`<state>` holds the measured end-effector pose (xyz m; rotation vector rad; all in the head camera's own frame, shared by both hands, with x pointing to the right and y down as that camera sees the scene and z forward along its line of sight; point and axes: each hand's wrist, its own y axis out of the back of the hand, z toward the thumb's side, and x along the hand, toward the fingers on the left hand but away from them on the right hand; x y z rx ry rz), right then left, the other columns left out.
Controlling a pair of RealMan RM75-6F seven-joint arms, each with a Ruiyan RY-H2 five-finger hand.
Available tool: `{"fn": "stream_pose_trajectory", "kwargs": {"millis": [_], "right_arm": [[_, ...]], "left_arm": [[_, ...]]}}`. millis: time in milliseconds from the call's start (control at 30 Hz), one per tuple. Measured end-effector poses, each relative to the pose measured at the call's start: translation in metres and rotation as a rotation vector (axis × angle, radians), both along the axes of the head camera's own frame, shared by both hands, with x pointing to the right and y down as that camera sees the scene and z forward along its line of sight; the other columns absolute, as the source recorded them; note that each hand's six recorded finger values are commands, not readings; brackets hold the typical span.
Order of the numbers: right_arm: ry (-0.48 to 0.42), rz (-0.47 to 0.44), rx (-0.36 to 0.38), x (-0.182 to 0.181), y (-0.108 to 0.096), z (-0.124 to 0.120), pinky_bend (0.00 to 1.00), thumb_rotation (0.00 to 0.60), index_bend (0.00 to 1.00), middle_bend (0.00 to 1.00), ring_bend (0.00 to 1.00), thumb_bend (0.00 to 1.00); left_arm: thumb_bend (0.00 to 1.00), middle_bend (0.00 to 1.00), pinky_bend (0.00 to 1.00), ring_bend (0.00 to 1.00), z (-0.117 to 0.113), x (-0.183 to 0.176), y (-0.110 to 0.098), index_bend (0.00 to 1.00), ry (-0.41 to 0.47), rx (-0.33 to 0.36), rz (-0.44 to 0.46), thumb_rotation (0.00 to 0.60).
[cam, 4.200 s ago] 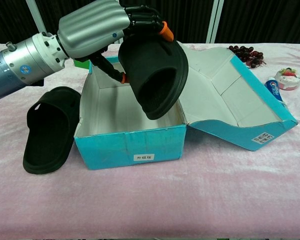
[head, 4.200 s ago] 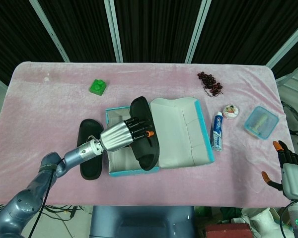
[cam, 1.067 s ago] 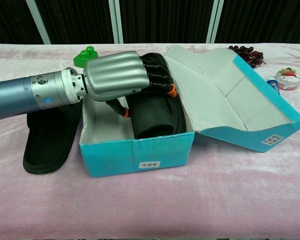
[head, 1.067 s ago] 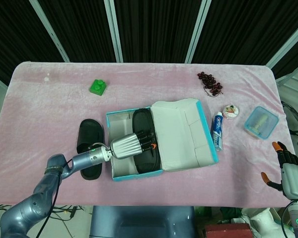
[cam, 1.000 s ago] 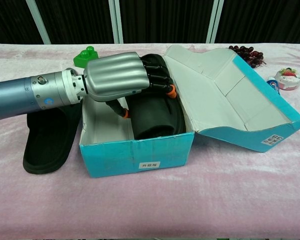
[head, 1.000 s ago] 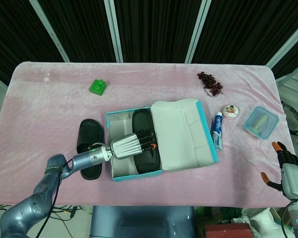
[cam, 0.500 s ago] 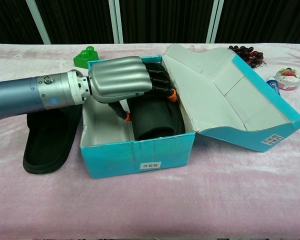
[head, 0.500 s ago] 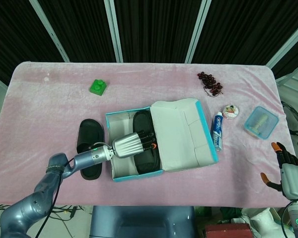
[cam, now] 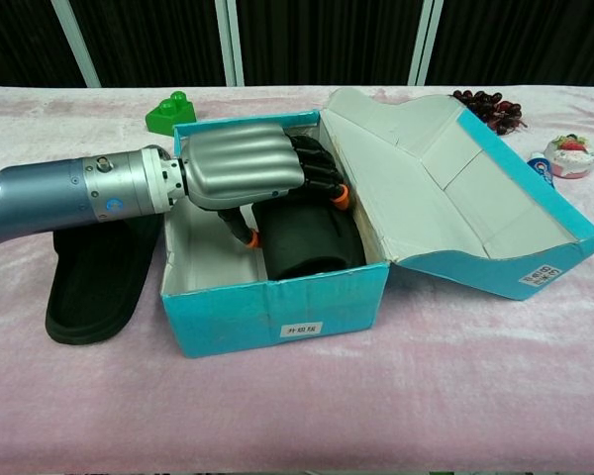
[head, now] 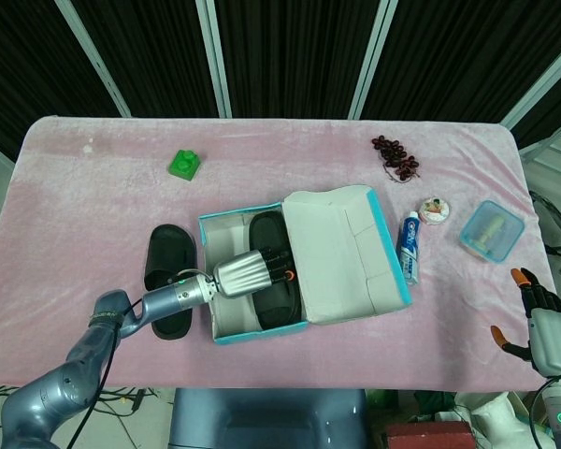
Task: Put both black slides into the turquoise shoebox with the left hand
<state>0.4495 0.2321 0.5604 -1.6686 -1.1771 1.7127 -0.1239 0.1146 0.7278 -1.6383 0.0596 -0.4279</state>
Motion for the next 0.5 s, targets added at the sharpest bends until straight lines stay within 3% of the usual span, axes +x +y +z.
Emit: {"fn": "stream_pose_trajectory", "kwargs": {"millis": [500], "right_arm": [[-0.001, 0.002, -0.008, 0.0004, 0.0004, 0.0003, 0.15, 0.600, 0.00, 0.04, 0.13, 0.21]], "left_arm": [[0.18, 0.28, 0.43, 0.18, 0.0082, -0.0018, -0.0005, 0.24, -0.036, -0.016, -0.021, 0.600]]}}
